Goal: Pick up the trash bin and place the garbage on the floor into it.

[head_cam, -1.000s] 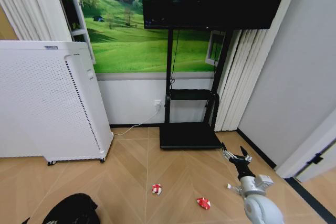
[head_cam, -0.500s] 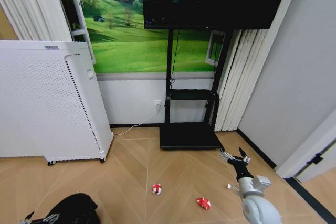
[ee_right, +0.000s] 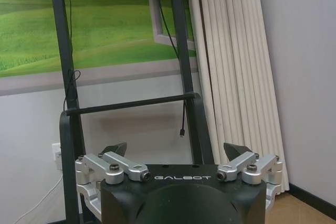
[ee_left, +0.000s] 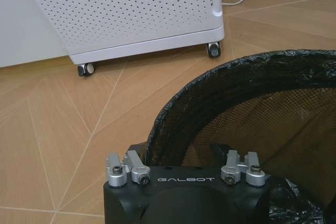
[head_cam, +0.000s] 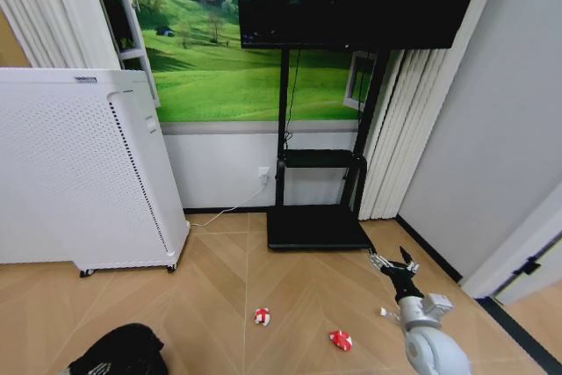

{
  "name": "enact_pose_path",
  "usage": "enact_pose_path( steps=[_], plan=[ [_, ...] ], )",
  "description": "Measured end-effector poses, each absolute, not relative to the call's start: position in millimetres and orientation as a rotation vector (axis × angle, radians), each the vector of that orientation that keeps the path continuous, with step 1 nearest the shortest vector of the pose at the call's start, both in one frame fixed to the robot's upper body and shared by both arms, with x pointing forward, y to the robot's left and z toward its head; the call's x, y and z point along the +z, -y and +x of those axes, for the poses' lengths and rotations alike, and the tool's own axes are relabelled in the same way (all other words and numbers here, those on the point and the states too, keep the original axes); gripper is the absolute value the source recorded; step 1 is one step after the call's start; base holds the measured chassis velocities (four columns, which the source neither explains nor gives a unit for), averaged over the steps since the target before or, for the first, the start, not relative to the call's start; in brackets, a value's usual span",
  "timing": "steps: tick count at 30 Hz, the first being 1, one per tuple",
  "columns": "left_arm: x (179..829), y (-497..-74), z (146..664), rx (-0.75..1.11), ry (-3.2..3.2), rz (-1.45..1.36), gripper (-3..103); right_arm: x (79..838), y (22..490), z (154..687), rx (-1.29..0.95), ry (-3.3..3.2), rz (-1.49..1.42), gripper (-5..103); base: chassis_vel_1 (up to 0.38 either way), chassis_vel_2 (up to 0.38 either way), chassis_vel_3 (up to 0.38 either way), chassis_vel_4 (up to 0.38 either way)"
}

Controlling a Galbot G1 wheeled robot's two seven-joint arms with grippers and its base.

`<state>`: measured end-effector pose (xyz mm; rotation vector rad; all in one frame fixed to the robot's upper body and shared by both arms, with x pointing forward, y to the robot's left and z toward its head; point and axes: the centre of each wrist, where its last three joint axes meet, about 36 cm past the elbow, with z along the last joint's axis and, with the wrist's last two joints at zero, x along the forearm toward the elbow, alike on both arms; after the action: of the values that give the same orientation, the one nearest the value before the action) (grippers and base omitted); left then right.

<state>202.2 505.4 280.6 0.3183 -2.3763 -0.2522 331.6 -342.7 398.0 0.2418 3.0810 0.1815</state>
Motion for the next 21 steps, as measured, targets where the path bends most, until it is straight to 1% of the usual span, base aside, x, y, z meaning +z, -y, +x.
enact_pose_path(
  steps=[1, 2, 5, 6, 8, 9, 11, 12, 13, 14, 16, 21],
  plan=[
    [281, -506, 201, -0.251, 2.376, 0.316, 64, 398, 343, 332, 0.183, -3.082, 0.243, 100, 0.000, 0.000, 0.000, 0.000],
    [281, -506, 201, -0.251, 2.376, 0.316, 64, 398, 343, 332, 0.183, -3.082, 0.243, 100, 0.000, 0.000, 0.000, 0.000],
    [281, -508, 198, -0.250, 2.377, 0.314, 48, 397, 343, 332, 0.185, -3.082, 0.245, 100, 0.000, 0.000, 0.000, 0.000],
    [281, -508, 198, -0.250, 2.377, 0.314, 48, 397, 343, 332, 0.185, -3.082, 0.245, 100, 0.000, 0.000, 0.000, 0.000],
    [281, -510, 197, -0.249, 2.383, 0.311, 38, 397, 342, 332, 0.189, -3.081, 0.247, 100, 0.000, 0.000, 0.000, 0.000],
    [281, -510, 197, -0.249, 2.383, 0.311, 38, 397, 342, 332, 0.189, -3.081, 0.247, 100, 0.000, 0.000, 0.000, 0.000],
    [282, -511, 196, -0.250, 2.389, 0.314, 28, 397, 342, 331, 0.190, -3.080, 0.246, 100, 0.000, 0.000, 0.000, 0.000],
    [282, -511, 196, -0.250, 2.389, 0.314, 28, 397, 342, 331, 0.190, -3.080, 0.246, 100, 0.000, 0.000, 0.000, 0.000],
    [283, -511, 196, -0.250, 2.392, 0.315, 24, 397, 341, 331, 0.190, -3.080, 0.246, 100, 0.000, 0.000, 0.000, 0.000],
    [283, -511, 196, -0.250, 2.392, 0.315, 24, 397, 341, 331, 0.190, -3.080, 0.246, 100, 0.000, 0.000, 0.000, 0.000],
    [285, -512, 197, -0.247, 2.407, 0.317, 18, 398, 341, 330, 0.189, -3.077, 0.245, 100, 0.000, 0.000, 0.000, 0.000],
    [291, -512, 203, -0.238, 2.445, 0.338, 15, 398, 341, 329, 0.188, -3.077, 0.247, 100, 0.000, 0.000, 0.000, 0.000]
  ],
)
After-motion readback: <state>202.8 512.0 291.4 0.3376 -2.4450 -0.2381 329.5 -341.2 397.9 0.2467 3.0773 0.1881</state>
